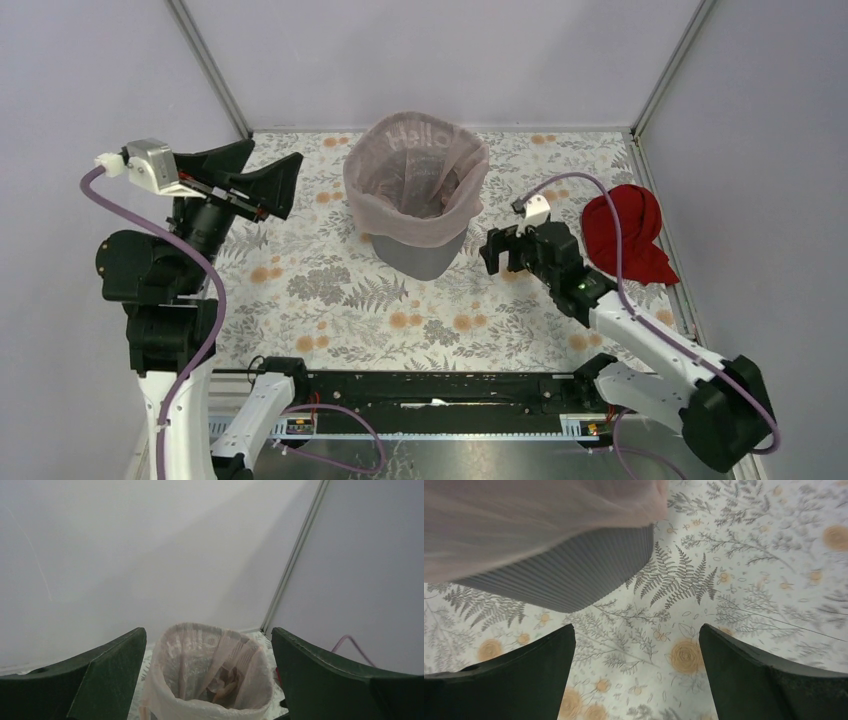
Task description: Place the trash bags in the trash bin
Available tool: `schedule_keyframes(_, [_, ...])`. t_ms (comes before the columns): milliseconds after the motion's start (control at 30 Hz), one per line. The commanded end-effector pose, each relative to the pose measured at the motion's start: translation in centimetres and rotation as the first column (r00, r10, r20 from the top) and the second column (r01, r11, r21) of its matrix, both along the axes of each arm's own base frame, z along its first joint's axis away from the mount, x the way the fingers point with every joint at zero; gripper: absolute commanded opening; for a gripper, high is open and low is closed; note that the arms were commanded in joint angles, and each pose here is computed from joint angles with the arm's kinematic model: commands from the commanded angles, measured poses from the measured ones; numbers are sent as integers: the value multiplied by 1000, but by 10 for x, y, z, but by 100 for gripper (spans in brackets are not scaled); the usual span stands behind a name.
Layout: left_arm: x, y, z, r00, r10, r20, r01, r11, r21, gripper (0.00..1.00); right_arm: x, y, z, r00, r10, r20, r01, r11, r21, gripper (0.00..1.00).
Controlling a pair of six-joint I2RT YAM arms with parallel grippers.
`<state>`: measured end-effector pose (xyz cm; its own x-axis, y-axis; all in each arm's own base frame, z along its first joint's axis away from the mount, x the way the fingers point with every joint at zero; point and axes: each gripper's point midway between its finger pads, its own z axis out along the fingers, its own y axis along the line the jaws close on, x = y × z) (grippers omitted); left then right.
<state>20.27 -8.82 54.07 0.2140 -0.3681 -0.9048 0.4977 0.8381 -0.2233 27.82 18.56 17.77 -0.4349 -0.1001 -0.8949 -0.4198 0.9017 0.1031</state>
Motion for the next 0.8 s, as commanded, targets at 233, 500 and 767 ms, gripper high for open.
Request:
schedule_keyframes(233, [-9,-15,3,996,-83,18,83,997,-1,99,60,69,-10,873,365,325,-440,875,200,98])
schedule_keyframes(500, [-15,-5,-3,1000,-15,4,15,999,33,99,82,128,-25,830,453,325,-537,808,244,100])
schedule_keyframes(767, [-15,-1,-8,1000,5,-1,-5,999,39,99,123,225,-29,769,530,358,-621,752,221,100])
